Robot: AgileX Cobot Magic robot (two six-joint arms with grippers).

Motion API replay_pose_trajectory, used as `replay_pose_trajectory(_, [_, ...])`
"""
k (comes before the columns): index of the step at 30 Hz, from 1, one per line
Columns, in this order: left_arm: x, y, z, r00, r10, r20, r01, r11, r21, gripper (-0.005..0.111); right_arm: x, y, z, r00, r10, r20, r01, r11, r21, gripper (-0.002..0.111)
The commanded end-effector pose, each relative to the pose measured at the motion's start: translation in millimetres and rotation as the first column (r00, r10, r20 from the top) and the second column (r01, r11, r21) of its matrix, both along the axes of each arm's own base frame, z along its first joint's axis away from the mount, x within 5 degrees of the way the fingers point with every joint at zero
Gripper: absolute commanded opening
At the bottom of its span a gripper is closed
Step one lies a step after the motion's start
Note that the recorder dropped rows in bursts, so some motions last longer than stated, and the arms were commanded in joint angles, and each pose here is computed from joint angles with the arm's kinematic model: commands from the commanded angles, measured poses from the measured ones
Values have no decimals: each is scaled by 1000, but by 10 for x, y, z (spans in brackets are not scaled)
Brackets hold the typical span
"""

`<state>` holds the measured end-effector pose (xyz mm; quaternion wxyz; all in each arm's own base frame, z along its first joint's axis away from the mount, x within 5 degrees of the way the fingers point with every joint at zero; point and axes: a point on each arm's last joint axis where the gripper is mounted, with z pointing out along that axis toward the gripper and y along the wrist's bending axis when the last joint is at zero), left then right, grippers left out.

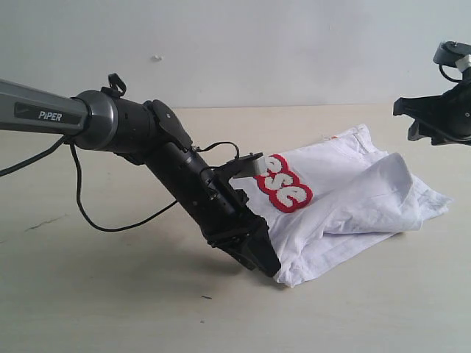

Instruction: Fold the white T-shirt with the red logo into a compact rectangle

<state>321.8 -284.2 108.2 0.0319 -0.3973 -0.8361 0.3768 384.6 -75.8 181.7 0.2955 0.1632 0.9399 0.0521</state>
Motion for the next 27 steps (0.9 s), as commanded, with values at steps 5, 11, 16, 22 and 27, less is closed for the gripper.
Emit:
replay_pose_trajectory(5, [4,-18,-3,1000,1,14,-1,1000,-11,52,-58,372,-213,930,338,-144,-326,940,98,0])
replay_pose_trajectory(11, [4,-17,-4,1000,0,15,0,1000,-10,52,-85,445,-430,886,400,-235,-381,916,123,0])
replay_pose_trajectory(16, [4,-15,-5,1000,-1,16,1,1000,-9,52,-78,325,-508,898,327,-295,-339,941,13,0])
replay_pose_trajectory(22, [4,-14,-6,1000,-1,15,1,1000,-7,52,-99,264,-631,889,277,-364,-306,952,-23,0])
replay_pose_trajectory(27, [25,35,44,1000,2,7,-2,1000,-7,52,-208,305,-821,799,359,-482,-375,925,67,0])
